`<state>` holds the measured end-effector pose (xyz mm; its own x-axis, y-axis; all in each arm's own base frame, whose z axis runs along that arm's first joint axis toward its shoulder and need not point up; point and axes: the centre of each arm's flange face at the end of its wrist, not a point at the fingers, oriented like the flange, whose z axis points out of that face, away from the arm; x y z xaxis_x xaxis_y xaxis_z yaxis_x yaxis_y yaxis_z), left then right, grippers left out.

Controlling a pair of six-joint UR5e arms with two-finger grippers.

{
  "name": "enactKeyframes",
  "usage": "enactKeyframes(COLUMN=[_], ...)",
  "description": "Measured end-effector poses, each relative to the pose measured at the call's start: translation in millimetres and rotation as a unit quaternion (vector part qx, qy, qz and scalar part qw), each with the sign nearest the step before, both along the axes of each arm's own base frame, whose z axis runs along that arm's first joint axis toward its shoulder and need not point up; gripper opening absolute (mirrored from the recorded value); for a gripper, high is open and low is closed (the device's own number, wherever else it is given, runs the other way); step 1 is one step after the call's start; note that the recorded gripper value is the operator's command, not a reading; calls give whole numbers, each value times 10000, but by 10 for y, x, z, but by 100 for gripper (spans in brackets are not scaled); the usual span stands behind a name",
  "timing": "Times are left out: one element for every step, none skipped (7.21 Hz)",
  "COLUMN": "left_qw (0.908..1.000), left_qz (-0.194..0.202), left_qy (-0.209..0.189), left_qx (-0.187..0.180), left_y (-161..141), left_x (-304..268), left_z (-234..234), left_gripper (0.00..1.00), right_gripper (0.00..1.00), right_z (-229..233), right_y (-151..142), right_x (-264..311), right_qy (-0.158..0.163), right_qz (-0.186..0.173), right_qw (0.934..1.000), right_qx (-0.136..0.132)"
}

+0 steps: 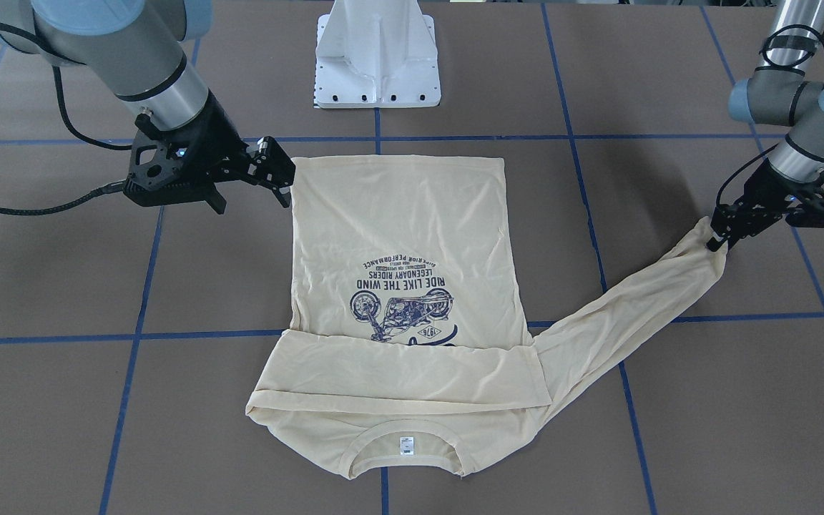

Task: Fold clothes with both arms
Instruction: 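Lower the left gripper to the other sleeve cuff and grasp it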

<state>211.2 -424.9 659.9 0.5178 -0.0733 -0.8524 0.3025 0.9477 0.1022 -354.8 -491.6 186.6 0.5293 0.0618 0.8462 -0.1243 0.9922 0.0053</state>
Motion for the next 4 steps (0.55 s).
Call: enactKeyframes(left_qw=[10000, 10000, 9999, 9998], left_qz=[1, 5, 12, 61], left_qy=[22, 47, 82, 152], left_qx=[23, 49, 81, 105], left_y=[-4, -7, -12, -8], left_x=[-1, 1, 4, 9], left_z=[-37, -81, -139, -211], left_gripper=[0, 0, 0, 0], right_gripper=[99, 99, 99, 99], right_z=[3, 8, 11, 21], right_y=[-1, -2, -6, -9], right_x=[2, 4, 11, 18], right_qy=[1, 4, 5, 3], right_qz=[1, 2, 7, 0], right_qw=[10000, 10000, 10000, 10000], right_qx=[-2, -6, -8, -21])
